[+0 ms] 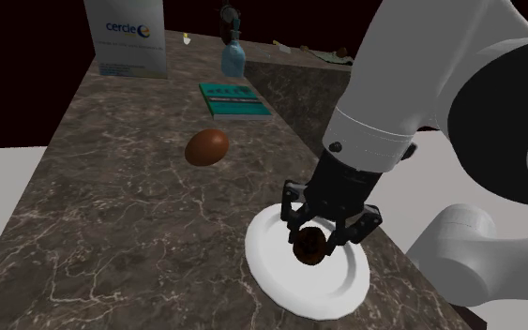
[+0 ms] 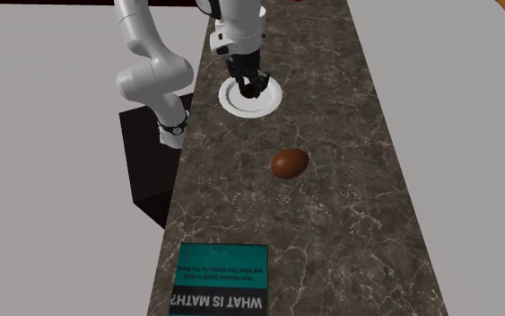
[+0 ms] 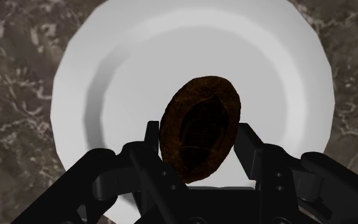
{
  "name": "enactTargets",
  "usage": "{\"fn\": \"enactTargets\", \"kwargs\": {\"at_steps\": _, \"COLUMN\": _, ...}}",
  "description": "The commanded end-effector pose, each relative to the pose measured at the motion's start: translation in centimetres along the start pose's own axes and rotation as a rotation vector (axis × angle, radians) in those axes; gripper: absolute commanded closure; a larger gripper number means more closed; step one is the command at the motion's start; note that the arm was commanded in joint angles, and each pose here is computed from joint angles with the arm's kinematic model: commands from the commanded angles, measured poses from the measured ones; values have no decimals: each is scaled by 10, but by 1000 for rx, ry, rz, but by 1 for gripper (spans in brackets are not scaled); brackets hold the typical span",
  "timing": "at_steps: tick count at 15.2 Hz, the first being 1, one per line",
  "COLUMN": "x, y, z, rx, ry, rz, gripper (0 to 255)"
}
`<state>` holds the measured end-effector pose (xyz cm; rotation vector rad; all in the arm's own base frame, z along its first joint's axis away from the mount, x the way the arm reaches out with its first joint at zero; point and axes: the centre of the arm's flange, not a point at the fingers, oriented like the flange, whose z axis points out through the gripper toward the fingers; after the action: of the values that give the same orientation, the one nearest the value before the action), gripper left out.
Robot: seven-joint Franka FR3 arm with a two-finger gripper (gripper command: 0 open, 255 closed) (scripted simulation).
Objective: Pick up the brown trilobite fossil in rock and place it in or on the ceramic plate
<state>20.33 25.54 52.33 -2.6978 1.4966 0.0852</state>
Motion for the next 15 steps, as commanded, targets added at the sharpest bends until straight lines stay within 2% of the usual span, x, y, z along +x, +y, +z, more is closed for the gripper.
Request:
{"fn": "enactTargets", "kwargs": {"at_steps": 1, "x": 0, "y": 0, "z": 3, "rx": 0, "ry": 0, "rz": 0, "gripper": 255}}
{"fn": "enactTargets", "kwargs": {"at_steps": 7, "x": 0, "y": 0, "z": 3, "rx": 0, "ry": 0, "rz": 0, "gripper": 255}}
{"fn": "enactTargets", "kwargs": {"at_steps": 8, "x": 0, "y": 0, "z": 3, "rx": 0, "ry": 0, "rz": 0, "gripper": 0}}
{"fn": "enactTargets", "kwargs": {"at_steps": 13, "x": 0, "y": 0, "z": 3, "rx": 0, "ry": 0, "rz": 0, "gripper": 0}}
{"fn": "enactTargets", "kwargs": {"at_steps": 15, "x": 0, "y": 0, "z": -24, "rx": 0, "ry": 0, "rz": 0, "gripper": 0}}
